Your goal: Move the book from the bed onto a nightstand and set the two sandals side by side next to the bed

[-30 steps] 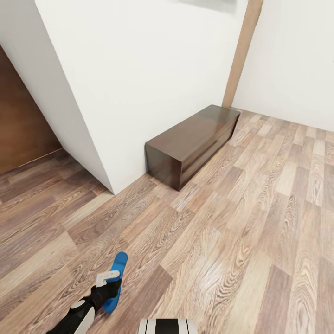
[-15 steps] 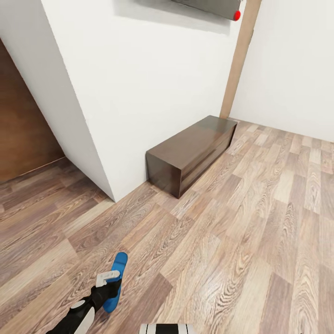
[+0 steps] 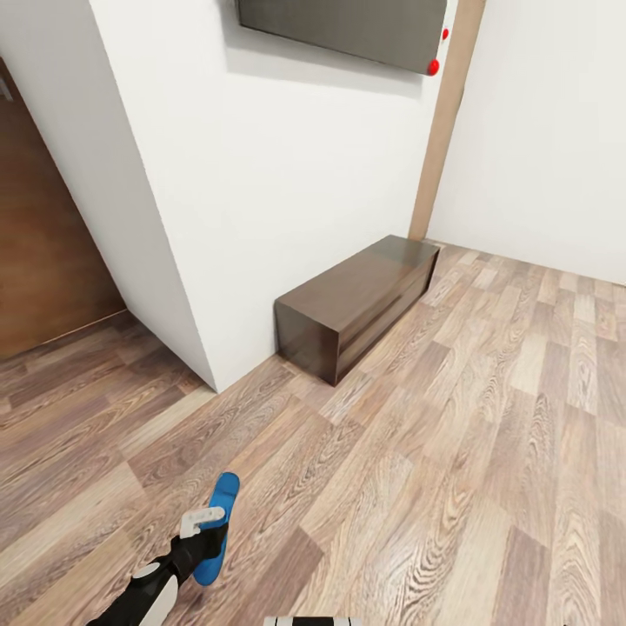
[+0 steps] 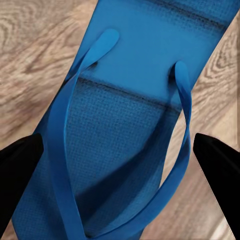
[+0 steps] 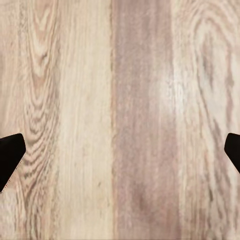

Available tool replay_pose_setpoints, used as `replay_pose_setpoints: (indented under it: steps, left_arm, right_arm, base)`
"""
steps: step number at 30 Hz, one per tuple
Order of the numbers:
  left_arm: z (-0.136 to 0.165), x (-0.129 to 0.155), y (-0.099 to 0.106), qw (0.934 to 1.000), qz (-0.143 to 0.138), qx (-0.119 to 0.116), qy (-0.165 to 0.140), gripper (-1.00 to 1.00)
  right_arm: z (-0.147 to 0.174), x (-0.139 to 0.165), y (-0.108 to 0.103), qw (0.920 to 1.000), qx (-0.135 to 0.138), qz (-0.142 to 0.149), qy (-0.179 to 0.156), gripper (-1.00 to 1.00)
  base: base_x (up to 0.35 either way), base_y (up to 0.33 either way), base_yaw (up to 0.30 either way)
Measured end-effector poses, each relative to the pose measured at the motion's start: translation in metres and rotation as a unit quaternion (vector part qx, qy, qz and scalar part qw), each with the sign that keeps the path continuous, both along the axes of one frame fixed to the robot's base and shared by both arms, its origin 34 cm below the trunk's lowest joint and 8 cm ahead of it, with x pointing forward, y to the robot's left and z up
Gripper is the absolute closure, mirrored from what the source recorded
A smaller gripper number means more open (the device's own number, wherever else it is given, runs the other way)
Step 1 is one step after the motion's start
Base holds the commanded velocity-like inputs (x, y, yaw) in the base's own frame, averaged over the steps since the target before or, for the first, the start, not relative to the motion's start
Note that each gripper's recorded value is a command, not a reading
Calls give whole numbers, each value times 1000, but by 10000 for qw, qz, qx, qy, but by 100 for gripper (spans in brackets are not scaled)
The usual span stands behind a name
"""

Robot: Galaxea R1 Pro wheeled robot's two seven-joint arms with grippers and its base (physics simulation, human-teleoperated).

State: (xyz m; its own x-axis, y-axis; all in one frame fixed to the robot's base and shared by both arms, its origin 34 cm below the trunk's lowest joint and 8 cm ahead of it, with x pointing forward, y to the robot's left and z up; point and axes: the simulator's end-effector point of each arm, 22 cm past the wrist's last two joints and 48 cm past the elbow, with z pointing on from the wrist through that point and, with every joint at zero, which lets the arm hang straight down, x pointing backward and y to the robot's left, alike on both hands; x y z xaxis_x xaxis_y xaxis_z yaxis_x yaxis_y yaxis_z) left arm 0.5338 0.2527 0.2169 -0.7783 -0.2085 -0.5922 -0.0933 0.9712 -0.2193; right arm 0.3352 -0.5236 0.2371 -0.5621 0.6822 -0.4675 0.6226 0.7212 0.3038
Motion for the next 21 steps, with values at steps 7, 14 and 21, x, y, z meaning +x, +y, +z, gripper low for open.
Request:
replay_pose_setpoints:
  steps: [7,14,21]
  left_arm:
    - [14,8,0,9999,0,0,-140,100]
    - [27,14,0,9996,1,-1,-269,100]
    - [34,14,0,9995,6,5,-313,100]
  right_arm:
    - [8,7,0,9999,-1,1,-138,-100]
    - [16,15,0,9996,2,4,-283,-100]
    - [25,22,0,9991,2,6,-425,-100]
  base:
    - [0,0,0]
    - [0,0,0]
    - [0,0,0]
